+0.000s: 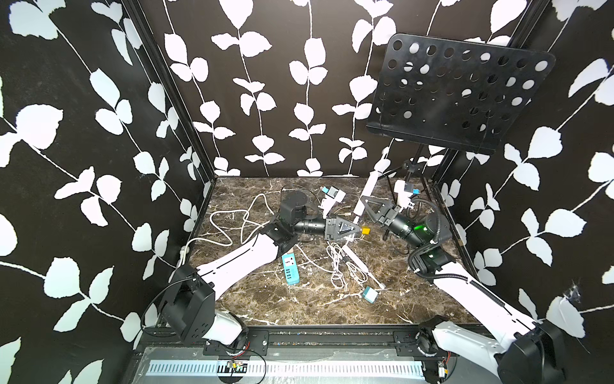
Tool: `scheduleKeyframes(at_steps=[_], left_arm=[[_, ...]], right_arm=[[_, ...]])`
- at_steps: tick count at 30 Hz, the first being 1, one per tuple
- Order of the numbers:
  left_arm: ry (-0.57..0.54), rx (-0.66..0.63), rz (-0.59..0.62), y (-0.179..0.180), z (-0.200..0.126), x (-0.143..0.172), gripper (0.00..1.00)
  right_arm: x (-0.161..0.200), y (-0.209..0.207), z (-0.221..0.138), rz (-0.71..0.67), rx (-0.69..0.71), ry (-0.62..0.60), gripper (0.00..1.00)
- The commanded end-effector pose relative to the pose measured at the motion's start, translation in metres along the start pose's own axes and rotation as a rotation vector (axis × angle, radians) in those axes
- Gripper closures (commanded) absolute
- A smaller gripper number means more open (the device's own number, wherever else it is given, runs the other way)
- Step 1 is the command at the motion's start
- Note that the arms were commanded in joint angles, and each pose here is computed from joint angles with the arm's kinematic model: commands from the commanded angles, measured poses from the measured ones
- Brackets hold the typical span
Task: Charge the electric toothbrush
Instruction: Insert the charging cable into the electric toothbrush.
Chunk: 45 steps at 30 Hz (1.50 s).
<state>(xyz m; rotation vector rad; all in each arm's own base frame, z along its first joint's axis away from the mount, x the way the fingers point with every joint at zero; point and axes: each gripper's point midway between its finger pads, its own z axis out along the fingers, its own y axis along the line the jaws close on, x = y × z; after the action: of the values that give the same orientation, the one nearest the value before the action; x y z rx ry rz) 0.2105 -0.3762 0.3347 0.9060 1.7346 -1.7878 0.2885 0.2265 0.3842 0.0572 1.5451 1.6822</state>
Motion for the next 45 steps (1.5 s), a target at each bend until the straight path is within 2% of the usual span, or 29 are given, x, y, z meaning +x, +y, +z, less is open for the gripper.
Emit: scheduleKeyframes(at_steps=[1,18,22,32,45], left_arm=[[-0.034,0.048,0.056,-0.016,-0.006,-0.012,1.00],[-0.038,0.097,0.091,-0.027,-0.004,-0.023,1.00],[-0.046,0.090,0.080,-0.024,-0.004,-0.025,1.00],[-0.086,0.164,0.113,-0.044,-0.008,-0.037,1.00],[-0.106,0.213,0.138,-0.059,-0.011,-0.042,1.00]], right_arm=[[-0.013,0.042,-0.004,-0.073,-0.120,-0.043,0.92],[0.001,0.046,0.004,-0.082,-0.166,0.033,0.94],[0.000,0.052,0.001,-0.089,-0.195,0.021,0.95],[0.002,0.065,0.001,-0.097,-0.258,0.041,0.96],[-0.007,0.071,0.000,-0.065,-0.316,-0.003,0.98]])
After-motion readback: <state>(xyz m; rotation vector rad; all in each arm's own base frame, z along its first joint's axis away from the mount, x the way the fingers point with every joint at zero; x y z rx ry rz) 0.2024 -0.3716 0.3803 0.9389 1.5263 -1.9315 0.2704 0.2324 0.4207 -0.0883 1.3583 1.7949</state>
